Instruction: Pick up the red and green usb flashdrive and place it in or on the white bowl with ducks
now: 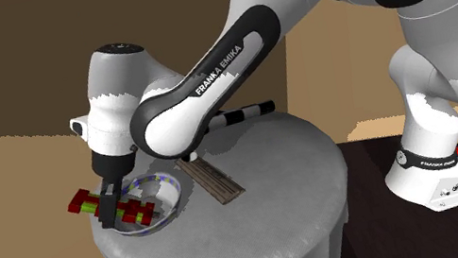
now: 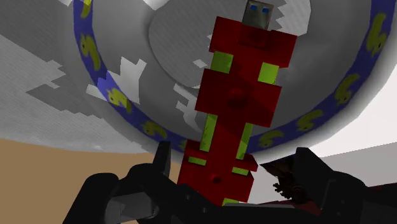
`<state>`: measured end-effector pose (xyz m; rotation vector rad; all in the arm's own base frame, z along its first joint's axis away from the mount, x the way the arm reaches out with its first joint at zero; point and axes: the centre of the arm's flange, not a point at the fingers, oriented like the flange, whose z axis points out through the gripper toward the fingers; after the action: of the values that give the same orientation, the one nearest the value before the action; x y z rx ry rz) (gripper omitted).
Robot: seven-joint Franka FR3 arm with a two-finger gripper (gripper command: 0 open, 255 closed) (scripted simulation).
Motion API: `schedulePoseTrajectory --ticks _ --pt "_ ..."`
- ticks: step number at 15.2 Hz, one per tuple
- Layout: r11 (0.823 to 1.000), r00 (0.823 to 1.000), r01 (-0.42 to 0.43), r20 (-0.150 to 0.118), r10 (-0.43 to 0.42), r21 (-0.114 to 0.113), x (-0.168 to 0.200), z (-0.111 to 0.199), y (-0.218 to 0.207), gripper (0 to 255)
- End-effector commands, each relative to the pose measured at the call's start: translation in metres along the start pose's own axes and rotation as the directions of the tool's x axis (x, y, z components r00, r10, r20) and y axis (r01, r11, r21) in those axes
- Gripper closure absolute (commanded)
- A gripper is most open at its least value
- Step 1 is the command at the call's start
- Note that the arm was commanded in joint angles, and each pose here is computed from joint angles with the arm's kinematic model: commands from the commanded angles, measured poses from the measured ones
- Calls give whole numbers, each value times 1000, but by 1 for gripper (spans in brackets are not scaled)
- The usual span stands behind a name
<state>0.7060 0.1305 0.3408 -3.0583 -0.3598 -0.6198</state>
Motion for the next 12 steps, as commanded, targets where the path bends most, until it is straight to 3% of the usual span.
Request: schedulePoseTrajectory --ticks 1,4,5,12 --pt "1000 1000 0 1 0 0 0 1 0 0" --pt "1000 1000 0 1 0 0 0 1 0 0" --pt "1000 1000 0 1 0 0 0 1 0 255" --pt "1000 1000 0 1 0 0 0 1 1 255"
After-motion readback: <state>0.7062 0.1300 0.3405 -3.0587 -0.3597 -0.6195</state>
